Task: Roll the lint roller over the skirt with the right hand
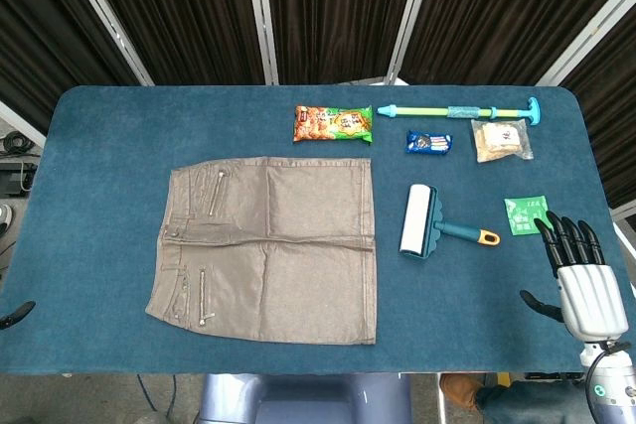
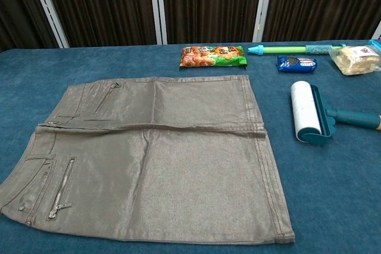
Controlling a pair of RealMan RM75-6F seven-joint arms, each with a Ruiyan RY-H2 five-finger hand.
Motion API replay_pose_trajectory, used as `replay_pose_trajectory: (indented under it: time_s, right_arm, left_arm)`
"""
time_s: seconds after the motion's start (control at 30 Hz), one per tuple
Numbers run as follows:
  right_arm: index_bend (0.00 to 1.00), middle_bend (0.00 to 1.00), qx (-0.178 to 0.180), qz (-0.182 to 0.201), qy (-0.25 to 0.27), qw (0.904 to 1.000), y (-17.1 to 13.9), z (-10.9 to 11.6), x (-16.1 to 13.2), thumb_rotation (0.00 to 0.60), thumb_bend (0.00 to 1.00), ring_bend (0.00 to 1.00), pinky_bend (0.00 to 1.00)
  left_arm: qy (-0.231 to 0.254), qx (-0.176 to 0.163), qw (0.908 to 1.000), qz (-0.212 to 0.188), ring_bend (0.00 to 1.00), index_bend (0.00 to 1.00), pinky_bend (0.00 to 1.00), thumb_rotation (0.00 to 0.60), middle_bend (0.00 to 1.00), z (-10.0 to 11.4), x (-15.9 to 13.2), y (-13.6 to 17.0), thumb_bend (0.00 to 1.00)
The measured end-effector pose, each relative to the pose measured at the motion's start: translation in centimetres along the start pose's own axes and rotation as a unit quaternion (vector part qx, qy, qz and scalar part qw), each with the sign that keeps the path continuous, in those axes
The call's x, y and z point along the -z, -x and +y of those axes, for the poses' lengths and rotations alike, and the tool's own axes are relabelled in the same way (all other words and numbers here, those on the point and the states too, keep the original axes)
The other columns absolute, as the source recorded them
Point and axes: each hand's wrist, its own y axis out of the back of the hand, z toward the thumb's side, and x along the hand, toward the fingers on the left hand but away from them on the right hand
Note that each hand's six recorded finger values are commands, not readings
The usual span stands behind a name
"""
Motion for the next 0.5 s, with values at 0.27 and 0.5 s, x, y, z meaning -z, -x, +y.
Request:
replay_pose_trajectory:
  time_s: [0.27,0.5]
  right_arm:
    - [0.00,0.00,-0.021,-0.004,0.001,0.9998,0.8,-1.2,-0.1,0.600,0.00,0.00,0.00]
    - [0.00,0.00,-0.085,0.006,0.000,0.9963,4.1,-4.4,-1.3,0.600,0.02,0.00,0.00]
  left_arm:
    - [-0.004,0.004,1.0000,0.008,0.00,0.00,0.00,0.600,0.00,-0.3,0.3,-0.1,0.00]
    - [-0.013,0.016,0.9996,0.017,0.00,0.00,0.00,0.600,0.00,-1.1,0.6,-0.9,0.00]
